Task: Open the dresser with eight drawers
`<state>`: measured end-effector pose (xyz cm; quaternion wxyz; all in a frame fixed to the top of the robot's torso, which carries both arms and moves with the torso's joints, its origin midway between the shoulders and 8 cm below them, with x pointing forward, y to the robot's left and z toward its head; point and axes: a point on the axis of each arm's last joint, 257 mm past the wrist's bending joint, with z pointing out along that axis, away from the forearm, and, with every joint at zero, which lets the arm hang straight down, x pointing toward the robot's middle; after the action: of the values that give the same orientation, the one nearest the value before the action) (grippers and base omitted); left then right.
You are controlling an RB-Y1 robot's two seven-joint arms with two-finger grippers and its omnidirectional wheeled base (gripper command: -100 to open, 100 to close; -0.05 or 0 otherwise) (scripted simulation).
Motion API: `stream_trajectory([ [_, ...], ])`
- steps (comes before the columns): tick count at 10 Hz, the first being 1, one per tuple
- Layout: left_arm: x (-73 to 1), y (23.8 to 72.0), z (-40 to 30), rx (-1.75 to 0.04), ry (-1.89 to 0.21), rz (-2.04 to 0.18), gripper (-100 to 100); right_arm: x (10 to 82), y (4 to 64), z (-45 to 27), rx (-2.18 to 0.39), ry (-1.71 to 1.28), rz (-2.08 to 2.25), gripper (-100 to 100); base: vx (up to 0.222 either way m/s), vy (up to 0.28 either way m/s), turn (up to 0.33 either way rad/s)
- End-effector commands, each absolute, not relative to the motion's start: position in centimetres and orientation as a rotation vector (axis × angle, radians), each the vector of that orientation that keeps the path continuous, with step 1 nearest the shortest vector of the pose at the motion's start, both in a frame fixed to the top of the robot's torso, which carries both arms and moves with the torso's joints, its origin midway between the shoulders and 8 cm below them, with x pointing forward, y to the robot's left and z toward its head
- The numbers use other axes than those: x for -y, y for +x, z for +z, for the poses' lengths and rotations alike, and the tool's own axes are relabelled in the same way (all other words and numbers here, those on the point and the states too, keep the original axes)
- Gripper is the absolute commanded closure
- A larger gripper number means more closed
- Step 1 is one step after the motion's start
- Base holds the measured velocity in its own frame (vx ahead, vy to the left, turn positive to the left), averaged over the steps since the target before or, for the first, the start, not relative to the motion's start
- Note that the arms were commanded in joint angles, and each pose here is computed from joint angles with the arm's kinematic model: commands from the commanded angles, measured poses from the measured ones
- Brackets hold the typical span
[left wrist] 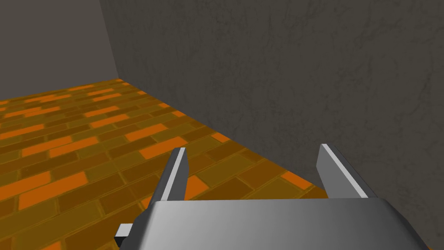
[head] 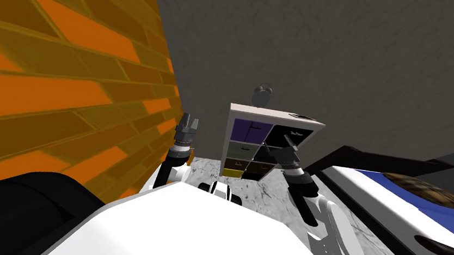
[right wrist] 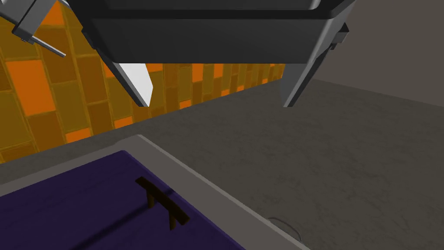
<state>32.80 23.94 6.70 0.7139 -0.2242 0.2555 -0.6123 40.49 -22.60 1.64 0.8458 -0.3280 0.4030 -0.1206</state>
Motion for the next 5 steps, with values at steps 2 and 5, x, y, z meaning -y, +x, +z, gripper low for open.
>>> stream_trajectory([
  [2, -23.9, 32.8, 6.7, -0.566, -0.497, -1.357, 0, 23.3, 42.0, 0.6, -0.84, -0.801, -0.414, -100, 0.047, 0.106, -0.071],
  [5, -23.9, 32.8, 6.7, -0.566, -0.497, -1.357, 0, 24.2, 43.3, -0.3, -0.825, -0.894, -0.55, -100, 0.04, 0.091, -0.064],
])
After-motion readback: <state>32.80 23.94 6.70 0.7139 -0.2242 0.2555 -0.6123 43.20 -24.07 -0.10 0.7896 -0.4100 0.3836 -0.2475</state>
